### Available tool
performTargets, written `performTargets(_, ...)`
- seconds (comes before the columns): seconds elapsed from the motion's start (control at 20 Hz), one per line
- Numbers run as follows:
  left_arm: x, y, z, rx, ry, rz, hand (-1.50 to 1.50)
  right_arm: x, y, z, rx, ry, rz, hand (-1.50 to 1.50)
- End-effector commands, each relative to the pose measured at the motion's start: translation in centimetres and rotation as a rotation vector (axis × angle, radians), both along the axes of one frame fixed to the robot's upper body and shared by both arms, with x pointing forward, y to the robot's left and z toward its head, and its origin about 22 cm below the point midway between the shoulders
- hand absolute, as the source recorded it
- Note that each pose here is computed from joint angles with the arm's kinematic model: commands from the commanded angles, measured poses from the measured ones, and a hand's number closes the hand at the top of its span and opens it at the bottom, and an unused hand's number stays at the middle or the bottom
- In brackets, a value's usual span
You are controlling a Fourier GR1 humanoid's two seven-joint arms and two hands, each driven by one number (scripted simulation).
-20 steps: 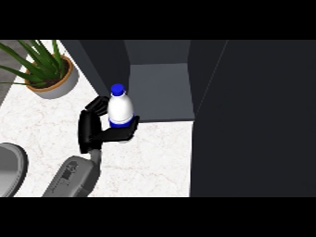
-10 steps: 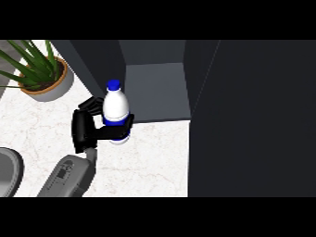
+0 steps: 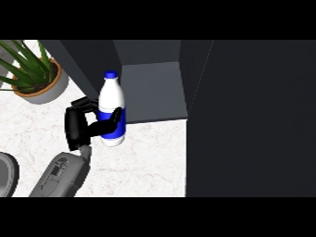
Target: Pick up the bottled water, place it into the cabinet and close the cabinet
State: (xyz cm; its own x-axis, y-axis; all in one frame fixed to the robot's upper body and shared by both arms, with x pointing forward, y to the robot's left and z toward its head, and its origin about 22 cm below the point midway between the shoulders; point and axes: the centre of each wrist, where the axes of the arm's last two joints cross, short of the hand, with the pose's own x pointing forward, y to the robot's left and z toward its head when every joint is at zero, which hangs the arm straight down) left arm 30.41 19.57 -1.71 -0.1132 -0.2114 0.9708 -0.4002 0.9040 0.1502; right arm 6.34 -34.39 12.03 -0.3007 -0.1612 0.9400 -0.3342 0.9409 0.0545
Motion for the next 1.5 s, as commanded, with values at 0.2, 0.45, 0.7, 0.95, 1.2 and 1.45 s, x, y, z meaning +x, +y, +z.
performTargets(0.2,5.4,-5.0,4.7,0.037,-0.013,-0.131,-1.50,0.9,0.7,0.9,0.000,-0.045,0.038,-1.50)
performTargets(0.45,5.5,-4.1,4.8,0.070,-0.011,-0.145,-1.50,1.1,1.3,1.2,0.028,-0.035,0.057,-1.50)
performTargets(0.7,5.7,-5.1,6.4,-0.001,-0.079,-0.179,-1.50,1.3,1.0,1.1,-0.003,-0.031,0.060,-1.50)
performTargets(0.95,6.1,-4.7,8.3,-0.013,-0.155,-0.253,-1.50,1.7,0.9,1.0,0.005,-0.051,0.041,-1.50)
performTargets(1.2,5.5,-5.9,7.7,-0.047,-0.158,-0.296,-1.50,1.4,0.8,1.9,-0.017,-0.034,0.020,-1.50)
performTargets(1.45,4.2,-8.3,6.7,-0.097,-0.188,-0.319,-1.50,1.5,0.8,1.8,-0.022,-0.039,0.010,-1.50)
